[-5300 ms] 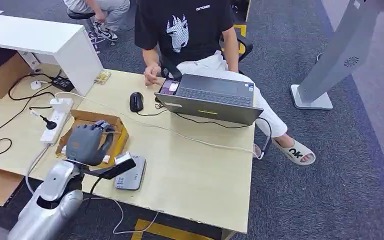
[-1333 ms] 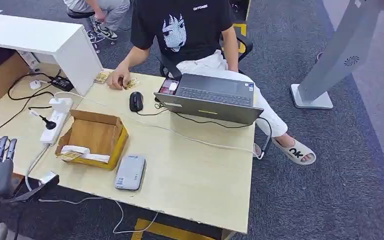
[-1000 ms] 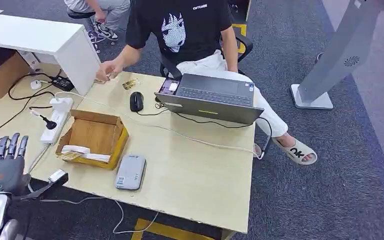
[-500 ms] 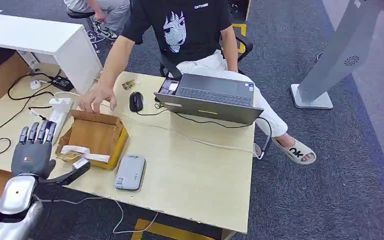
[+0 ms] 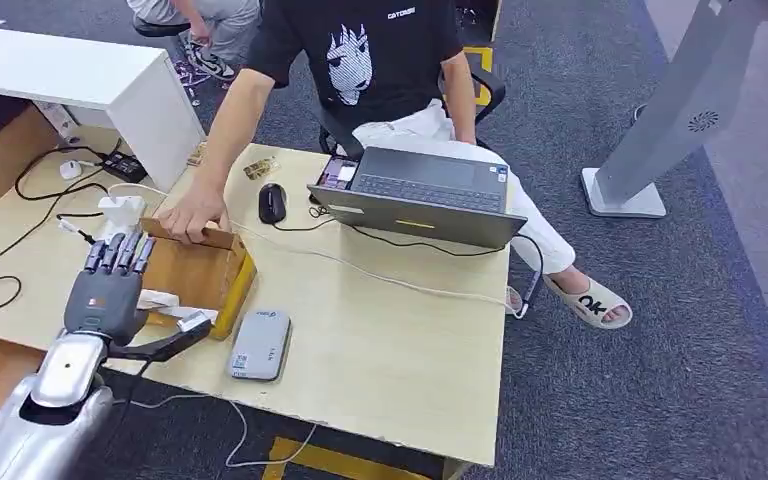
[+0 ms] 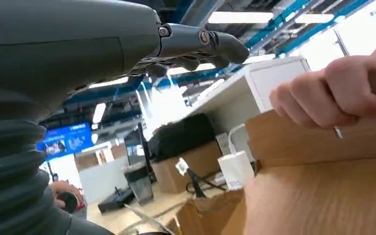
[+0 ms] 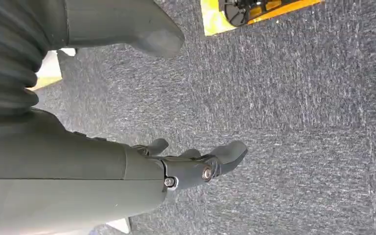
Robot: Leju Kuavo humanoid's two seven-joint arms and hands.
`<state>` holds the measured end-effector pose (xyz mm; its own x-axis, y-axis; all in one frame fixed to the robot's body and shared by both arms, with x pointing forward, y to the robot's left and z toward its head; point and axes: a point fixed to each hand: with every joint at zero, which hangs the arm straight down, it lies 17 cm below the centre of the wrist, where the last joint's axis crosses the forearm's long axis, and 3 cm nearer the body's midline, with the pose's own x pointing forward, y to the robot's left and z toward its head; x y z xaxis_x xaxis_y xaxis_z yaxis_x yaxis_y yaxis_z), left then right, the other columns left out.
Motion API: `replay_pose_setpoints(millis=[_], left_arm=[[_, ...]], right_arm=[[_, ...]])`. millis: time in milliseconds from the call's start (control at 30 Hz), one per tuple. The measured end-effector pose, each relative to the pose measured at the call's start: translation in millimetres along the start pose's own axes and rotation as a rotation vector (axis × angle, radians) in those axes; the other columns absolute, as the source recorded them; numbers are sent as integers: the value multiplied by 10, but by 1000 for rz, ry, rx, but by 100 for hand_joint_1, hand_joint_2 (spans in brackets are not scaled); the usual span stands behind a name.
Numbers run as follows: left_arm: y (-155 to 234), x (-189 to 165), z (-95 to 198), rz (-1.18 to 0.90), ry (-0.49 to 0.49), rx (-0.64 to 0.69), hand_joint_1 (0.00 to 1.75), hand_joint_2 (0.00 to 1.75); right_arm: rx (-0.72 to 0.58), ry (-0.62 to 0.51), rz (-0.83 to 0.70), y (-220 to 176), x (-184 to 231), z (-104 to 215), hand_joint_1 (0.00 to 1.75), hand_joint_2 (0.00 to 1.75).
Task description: Pass the card to the sensor for recognition and then transmit it.
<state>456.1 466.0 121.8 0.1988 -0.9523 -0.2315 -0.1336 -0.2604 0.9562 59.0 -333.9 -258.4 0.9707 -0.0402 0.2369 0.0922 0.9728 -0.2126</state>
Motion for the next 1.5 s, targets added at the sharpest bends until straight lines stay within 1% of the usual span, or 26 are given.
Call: replay_pose_setpoints(millis=[133,333,400,433,500,533,567,667,800,1000,1500], left_arm=[[-278,28,44,62,4,-136,0,175],[-405,37,59,80,9,-193,0,175],[-576,50,123,115,18,-289,0,175],[-722,54,198,137,27,-370,0,175],[-910,41,314,157,35,-471,0,175],[-965,32,350,161,37,-497,33,175],[-996,1,366,160,41,-511,175,175],[-1022,-39,366,161,48,-520,175,175],[-951,-93,269,161,58,-485,175,175],[-906,-118,195,161,64,-467,175,175],[-917,-71,185,152,47,-467,175,175]], right_arm=[[10,-4,13,22,29,-1,0,175],[9,-8,21,19,52,-2,0,175],[6,0,22,12,39,-4,0,175],[0,5,24,3,35,-6,0,175],[-10,8,31,-16,43,-14,0,175],[-13,7,36,-13,52,-19,0,175],[-13,7,39,-5,58,-23,0,175],[-11,8,39,19,60,-32,0,175],[-5,1,41,50,86,-38,0,175],[3,-1,46,75,91,-41,0,175],[12,-2,52,105,94,-43,0,175]])
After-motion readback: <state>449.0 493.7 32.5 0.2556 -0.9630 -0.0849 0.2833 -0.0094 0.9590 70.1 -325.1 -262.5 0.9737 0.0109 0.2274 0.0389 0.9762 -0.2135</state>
